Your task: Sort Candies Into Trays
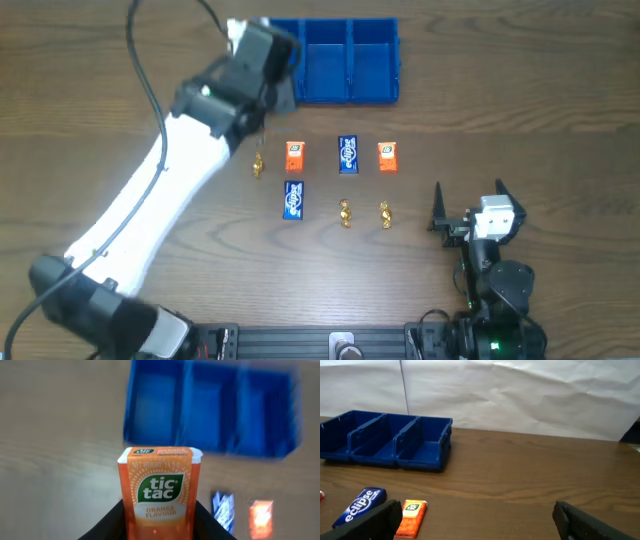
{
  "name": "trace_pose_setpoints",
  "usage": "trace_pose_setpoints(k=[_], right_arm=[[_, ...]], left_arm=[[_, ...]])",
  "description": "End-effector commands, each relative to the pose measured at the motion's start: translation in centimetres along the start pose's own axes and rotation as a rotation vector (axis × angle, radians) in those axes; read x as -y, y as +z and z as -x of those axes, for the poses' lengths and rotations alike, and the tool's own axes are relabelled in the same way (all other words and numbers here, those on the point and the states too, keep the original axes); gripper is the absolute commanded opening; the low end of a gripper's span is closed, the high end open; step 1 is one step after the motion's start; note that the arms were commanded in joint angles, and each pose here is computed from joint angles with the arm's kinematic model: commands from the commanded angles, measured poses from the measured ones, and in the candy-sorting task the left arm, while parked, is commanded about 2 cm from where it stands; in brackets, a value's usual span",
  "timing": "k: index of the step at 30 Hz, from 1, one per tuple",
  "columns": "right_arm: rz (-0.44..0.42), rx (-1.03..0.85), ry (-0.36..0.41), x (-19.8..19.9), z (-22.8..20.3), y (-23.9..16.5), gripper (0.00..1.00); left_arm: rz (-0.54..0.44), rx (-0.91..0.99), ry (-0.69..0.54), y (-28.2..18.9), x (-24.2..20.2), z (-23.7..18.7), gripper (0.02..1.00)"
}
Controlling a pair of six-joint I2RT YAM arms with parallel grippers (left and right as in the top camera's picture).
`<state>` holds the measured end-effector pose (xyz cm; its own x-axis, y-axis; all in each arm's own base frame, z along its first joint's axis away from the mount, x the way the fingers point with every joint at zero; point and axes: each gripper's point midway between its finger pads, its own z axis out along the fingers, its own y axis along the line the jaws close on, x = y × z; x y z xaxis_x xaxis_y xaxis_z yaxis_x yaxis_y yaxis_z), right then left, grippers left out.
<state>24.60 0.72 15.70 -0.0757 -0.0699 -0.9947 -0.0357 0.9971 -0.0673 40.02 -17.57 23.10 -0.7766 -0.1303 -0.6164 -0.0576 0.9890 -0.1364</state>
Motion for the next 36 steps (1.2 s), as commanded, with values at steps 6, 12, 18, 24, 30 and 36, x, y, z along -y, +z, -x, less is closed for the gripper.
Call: trace_pose_setpoints(k=[6, 12, 18, 24, 30, 36], right_arm=[[0.003, 0.000, -0.013, -0.1, -0.1, 0.0, 0.998], [0.003, 0.000, -0.013, -0.1, -0.1, 0.0, 0.998], [0.003, 0.000, -0.013, -0.1, -0.1, 0.0, 0.998], [0.003, 0.001, -0.013, -0.1, -0.1, 0.0, 0.998], [0.003, 0.000, -0.013, -0.1, -0.1, 0.0, 0.998], [0.003, 0.000, -0.013, -0.1, -0.1, 0.0, 0.998]], left_arm=[[0.048, -0.059, 0.043, 12.4, 1.9, 6.9, 0.259], [0.063, -0.122, 0.032, 15.9, -0.3, 6.0, 0.266], [0.062, -0.124, 0.066, 15.9, -0.4, 5.9, 0.259], [0.072, -0.146, 0.070, 15.8, -0.7, 5.4, 0.588], [0.076, -0.154, 0.095, 12.0, 1.4, 4.5, 0.840], [0.070, -0.274, 0.098, 8.1, 4.3, -5.0, 0.853]])
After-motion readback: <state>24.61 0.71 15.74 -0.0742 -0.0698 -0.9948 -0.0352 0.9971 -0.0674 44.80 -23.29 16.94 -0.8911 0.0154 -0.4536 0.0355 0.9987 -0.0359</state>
